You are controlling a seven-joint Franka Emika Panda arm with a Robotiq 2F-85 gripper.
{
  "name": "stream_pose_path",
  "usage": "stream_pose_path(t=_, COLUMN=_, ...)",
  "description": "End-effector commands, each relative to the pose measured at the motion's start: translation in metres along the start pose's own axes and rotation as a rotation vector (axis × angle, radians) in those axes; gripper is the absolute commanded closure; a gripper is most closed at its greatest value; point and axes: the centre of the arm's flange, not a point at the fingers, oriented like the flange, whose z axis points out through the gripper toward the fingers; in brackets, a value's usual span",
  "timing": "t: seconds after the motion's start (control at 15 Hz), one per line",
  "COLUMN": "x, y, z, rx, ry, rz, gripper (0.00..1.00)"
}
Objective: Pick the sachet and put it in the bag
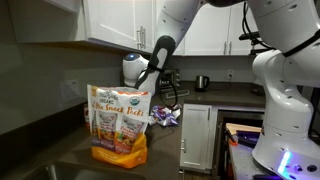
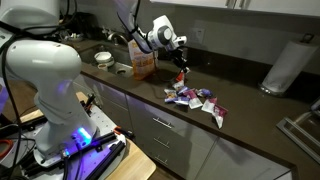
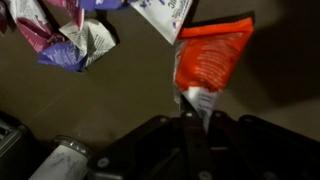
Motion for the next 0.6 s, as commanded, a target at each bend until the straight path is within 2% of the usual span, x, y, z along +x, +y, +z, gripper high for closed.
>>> stream_pose_path(t=0.0, x=-0.007, y=0.021, z=-0.058, rx=0.020, ry=0.038, rz=-0.004, gripper=0.94)
stream_pose_path(t=0.27, x=-0.007, y=0.036, z=-0.096, rx=0.057, ry=0.048, rz=-0.030, gripper=0.94)
stream_pose_path(t=0.53, x=-0.006, y=0.052, z=-0.137, rx=0.112, ry=-0.004, rz=-0.074, gripper=0.94)
